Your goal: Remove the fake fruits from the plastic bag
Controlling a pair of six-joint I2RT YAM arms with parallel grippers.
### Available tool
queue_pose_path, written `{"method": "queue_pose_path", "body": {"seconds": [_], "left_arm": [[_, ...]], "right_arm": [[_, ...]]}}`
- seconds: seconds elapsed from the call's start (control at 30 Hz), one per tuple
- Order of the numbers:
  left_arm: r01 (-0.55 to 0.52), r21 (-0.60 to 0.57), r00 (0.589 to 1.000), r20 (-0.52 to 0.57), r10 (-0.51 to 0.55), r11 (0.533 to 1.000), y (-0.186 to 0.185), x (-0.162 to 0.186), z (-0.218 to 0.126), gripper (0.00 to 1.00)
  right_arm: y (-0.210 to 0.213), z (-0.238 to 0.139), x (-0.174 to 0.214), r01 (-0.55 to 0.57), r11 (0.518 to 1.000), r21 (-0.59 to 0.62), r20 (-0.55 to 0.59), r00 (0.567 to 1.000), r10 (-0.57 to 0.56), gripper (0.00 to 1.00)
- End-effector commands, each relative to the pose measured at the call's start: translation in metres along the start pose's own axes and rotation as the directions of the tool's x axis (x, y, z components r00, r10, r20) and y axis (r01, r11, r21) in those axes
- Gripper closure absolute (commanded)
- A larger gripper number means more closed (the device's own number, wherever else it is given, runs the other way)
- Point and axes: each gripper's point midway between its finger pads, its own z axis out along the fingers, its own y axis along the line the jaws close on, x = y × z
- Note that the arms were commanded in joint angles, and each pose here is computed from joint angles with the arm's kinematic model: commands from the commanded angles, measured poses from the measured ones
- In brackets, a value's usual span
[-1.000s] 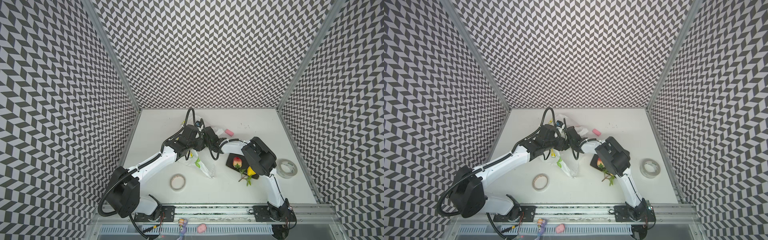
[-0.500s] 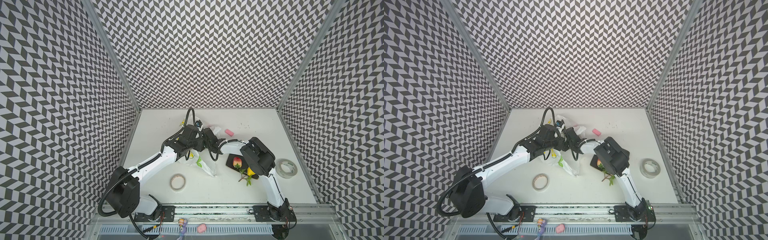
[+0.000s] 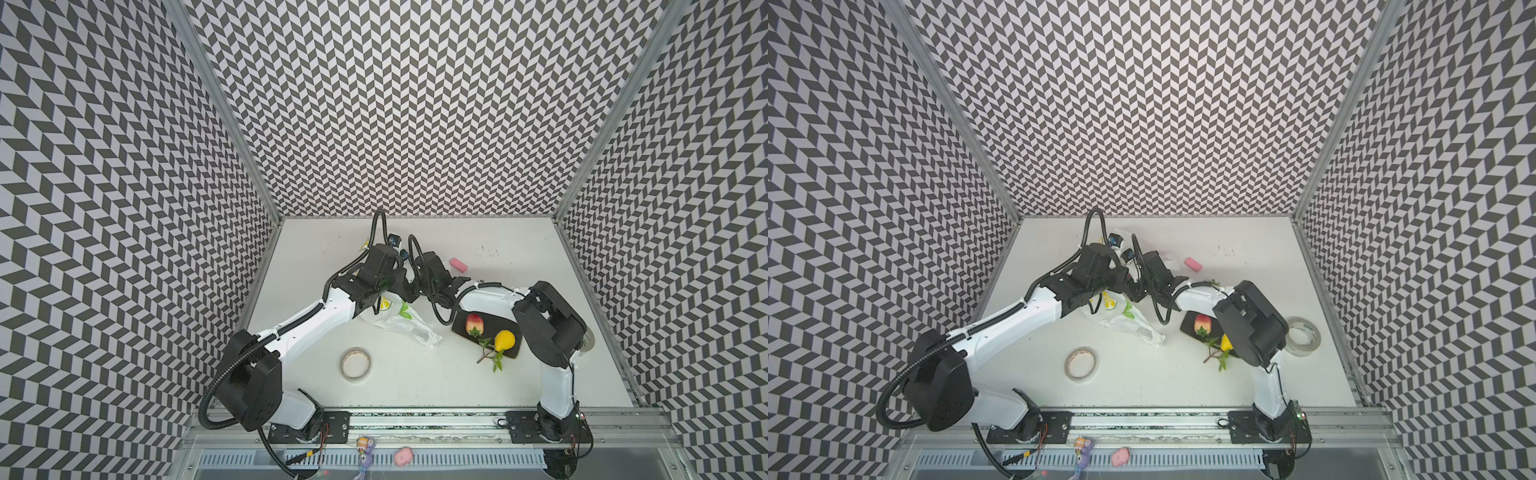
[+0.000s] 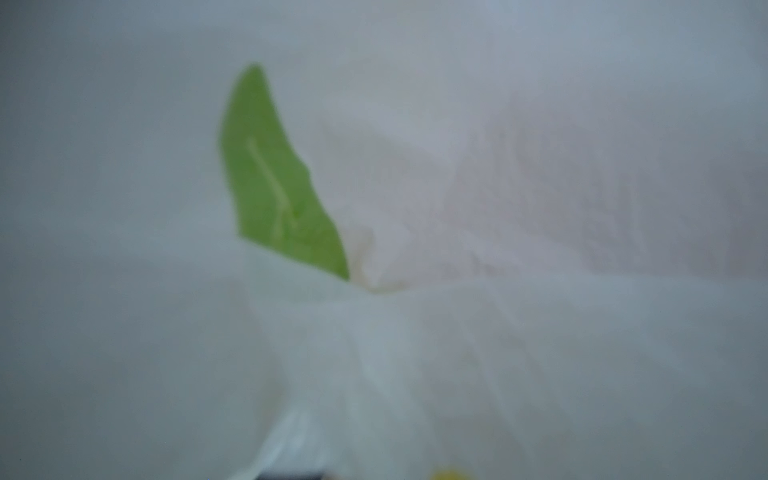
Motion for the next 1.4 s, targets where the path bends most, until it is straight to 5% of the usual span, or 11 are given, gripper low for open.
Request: {"method": "queue_pose_path", "body": {"seconds": [0.0, 0.37, 0.63, 0.9, 1.13, 1.37], "left_arm": [[0.036, -0.028, 0.999, 0.032, -0.035, 0.999, 0.006, -0.014, 0.001, 1.0], [0.05, -0.042, 0.998, 0.026, -0.049, 0.998, 0.009, -0.019, 0.009, 1.0], [0.039, -0.049, 0.999, 0.019, -0.038, 0.998, 0.014, -0.014, 0.01, 1.0], [-0.001, -0.052, 1.0, 0.026, 0.002, 0.999, 0.02, -0.009, 0.007, 1.0], [-0.023, -0.046, 1.0, 0.017, 0.024, 0.999, 0.019, -0.005, 0.008, 1.0], [-0.042, -0.049, 0.999, 0.028, 0.044, 0.998, 0.02, -0.005, 0.008, 1.0]], "right_arm": [[0.014, -0.024, -0.022, 0.05, 0.998, -0.038, 0.088, 0.995, -0.046, 0.5], [0.04, -0.076, -0.014, 0.109, 0.986, -0.129, 0.138, 0.986, -0.091, 0.5], [0.031, -0.127, -0.002, 0.038, 0.999, -0.036, 0.143, 0.989, -0.033, 0.52], [-0.014, -0.177, 0.012, -0.137, 0.97, 0.201, 0.175, 0.979, 0.102, 0.54], [-0.079, -0.183, 0.037, -0.343, 0.88, 0.329, 0.228, 0.933, 0.278, 0.56], [-0.118, -0.139, 0.052, -0.303, 0.867, 0.396, 0.116, 0.953, 0.28, 0.56]]}}
